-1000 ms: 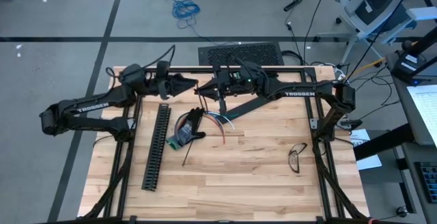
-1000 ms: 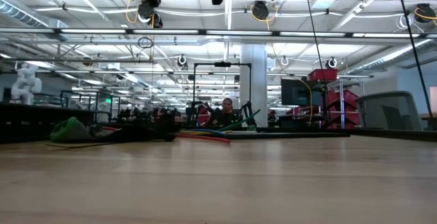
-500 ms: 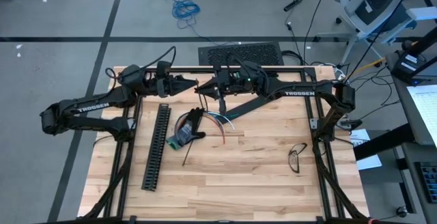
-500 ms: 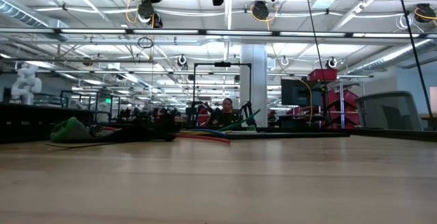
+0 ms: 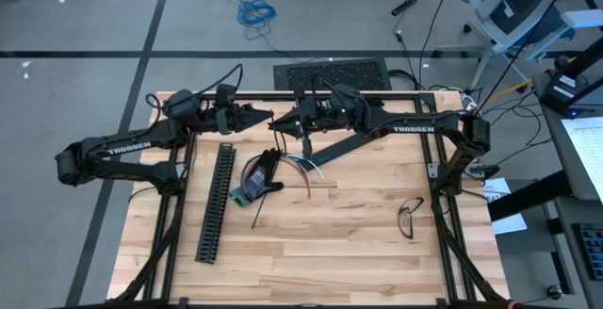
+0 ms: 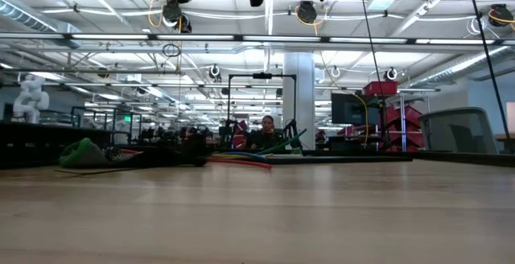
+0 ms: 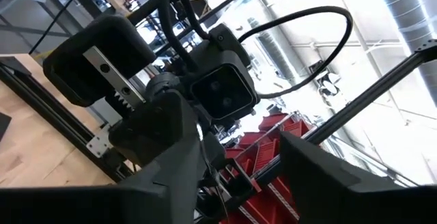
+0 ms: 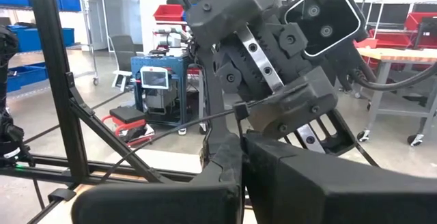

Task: Ziptie cables
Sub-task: Wrap the cable wires with the black zip tie

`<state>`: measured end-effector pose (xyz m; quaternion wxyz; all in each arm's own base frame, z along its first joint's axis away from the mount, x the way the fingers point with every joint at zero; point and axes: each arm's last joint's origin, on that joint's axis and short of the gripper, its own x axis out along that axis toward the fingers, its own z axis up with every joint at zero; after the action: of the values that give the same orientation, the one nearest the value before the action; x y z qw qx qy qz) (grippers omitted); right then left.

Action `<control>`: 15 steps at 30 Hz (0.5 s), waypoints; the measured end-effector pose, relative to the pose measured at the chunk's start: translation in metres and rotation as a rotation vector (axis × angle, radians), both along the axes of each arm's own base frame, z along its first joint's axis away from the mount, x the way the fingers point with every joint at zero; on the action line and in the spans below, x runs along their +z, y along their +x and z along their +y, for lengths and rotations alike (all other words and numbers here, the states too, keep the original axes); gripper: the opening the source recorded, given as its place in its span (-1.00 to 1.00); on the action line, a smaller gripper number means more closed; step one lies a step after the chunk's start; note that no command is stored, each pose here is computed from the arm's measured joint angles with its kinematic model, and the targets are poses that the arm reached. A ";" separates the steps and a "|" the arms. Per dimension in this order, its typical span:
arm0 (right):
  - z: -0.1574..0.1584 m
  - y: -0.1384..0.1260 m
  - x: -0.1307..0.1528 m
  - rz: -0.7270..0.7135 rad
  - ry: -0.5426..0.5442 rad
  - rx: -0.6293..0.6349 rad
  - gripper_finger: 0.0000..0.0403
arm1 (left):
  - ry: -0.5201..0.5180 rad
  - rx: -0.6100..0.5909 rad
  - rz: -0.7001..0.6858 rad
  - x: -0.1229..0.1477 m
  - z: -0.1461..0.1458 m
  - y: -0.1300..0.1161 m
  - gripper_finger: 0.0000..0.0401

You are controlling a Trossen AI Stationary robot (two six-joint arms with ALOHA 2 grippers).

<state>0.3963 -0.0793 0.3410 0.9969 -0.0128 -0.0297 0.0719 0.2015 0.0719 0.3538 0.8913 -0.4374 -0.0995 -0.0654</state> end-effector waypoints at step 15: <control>0.000 0.000 0.001 -0.014 -0.003 -0.002 -1.00 | 0.060 0.018 -0.025 0.002 0.000 -0.001 -0.99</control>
<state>0.3962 -0.0794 0.3424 0.9967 -0.0150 -0.0365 0.0707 0.2009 0.0719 0.3558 0.9033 -0.4087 -0.1126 -0.0656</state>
